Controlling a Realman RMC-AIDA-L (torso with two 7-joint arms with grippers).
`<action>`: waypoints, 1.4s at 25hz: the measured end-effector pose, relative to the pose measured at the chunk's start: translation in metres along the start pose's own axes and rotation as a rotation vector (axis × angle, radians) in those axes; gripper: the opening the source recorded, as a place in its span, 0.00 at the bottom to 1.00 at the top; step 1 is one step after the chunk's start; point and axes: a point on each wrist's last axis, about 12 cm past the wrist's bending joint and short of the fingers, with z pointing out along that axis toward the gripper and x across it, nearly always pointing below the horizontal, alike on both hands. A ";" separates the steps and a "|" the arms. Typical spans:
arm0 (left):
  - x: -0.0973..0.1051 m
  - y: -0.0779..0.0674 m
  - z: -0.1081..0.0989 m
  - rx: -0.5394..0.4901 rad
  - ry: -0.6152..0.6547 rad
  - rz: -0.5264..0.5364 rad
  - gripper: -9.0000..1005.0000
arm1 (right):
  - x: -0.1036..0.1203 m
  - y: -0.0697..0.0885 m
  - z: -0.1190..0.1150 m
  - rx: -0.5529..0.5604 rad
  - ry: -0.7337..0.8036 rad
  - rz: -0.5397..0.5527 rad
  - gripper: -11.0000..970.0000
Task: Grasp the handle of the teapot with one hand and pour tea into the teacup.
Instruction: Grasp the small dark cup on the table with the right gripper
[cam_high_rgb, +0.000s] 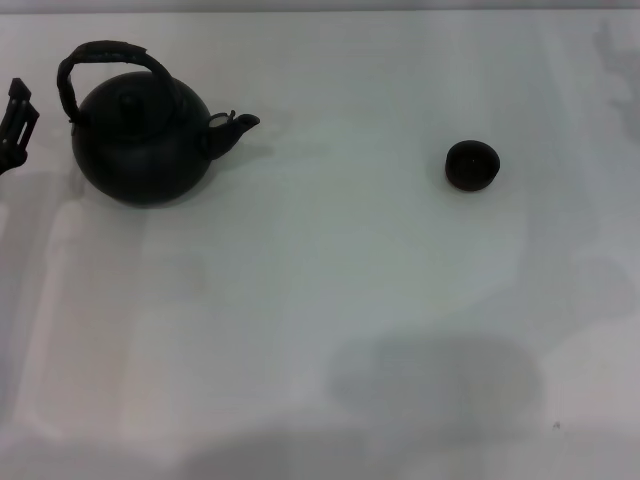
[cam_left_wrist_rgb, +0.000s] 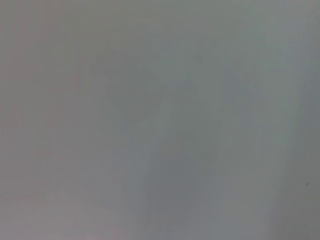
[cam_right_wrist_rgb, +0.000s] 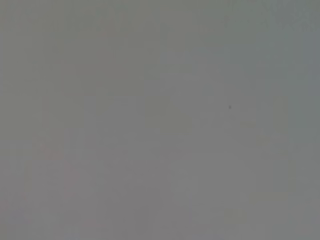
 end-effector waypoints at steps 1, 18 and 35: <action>0.000 0.000 0.000 0.000 0.000 0.000 0.76 | 0.000 0.000 0.000 -0.001 -0.001 -0.001 0.87; -0.002 -0.004 0.005 -0.002 -0.015 -0.021 0.76 | -0.001 0.001 0.001 -0.001 0.001 -0.004 0.87; -0.004 0.000 0.002 -0.021 -0.034 0.020 0.76 | -0.015 0.022 0.015 -0.093 -0.020 0.010 0.86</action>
